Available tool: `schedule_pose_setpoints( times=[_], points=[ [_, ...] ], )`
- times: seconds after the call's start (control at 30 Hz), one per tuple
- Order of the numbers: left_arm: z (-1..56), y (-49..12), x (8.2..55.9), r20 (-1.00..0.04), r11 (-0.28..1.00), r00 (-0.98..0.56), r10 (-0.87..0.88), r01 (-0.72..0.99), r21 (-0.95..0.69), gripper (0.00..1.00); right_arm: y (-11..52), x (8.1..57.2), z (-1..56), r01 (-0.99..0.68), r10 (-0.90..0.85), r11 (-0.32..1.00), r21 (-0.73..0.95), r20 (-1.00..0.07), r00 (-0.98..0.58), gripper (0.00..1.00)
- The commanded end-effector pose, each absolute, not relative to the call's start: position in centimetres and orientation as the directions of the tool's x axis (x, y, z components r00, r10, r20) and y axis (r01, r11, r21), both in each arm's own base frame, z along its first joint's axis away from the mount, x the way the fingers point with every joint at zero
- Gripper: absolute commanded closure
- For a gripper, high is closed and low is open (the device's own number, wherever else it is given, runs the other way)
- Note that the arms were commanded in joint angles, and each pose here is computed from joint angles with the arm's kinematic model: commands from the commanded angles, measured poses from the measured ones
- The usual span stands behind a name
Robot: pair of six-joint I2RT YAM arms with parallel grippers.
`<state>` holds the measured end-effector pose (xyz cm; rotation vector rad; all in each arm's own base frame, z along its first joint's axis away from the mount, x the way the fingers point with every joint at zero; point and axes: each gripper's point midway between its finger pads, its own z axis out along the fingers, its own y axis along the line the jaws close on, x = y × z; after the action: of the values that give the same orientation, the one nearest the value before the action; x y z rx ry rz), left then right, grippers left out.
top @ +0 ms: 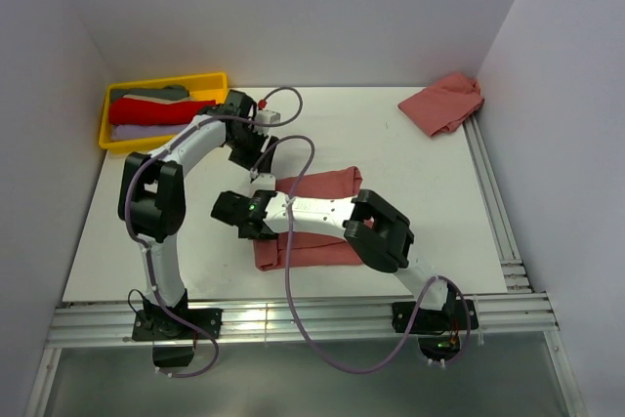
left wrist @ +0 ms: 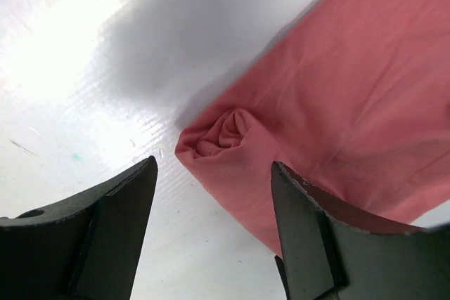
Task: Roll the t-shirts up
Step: Roll the tshirt
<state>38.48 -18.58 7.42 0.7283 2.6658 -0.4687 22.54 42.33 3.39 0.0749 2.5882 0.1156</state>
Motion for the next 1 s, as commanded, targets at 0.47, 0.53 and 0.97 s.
schedule_pose_setpoints(
  times=[0.47, 0.53, 0.97],
  points=[
    [11.6, -18.9, 37.3, -0.472, 0.753, -0.793, 0.384, 0.565, -0.337, 0.29, 43.4, 22.3, 6.3, 0.019, 0.34, 0.697, 0.716, -0.308, -0.888, 0.65],
    [11.0, -18.7, 36.5, -0.46, 0.747, -0.798, 0.391, 0.566, -0.348, 0.29, 42.3, 21.7, 5.4, 0.056, 0.375, 0.639, 0.767, -0.247, -0.893, 0.65],
    [7.7, -18.2, 33.6, -0.416, 0.734, -0.817, 0.399, 0.557, -0.389, 0.3, 43.0, 23.1, 8.5, 0.112, 0.454, 0.173, 0.978, 0.022, -0.891, 0.65]
  ],
)
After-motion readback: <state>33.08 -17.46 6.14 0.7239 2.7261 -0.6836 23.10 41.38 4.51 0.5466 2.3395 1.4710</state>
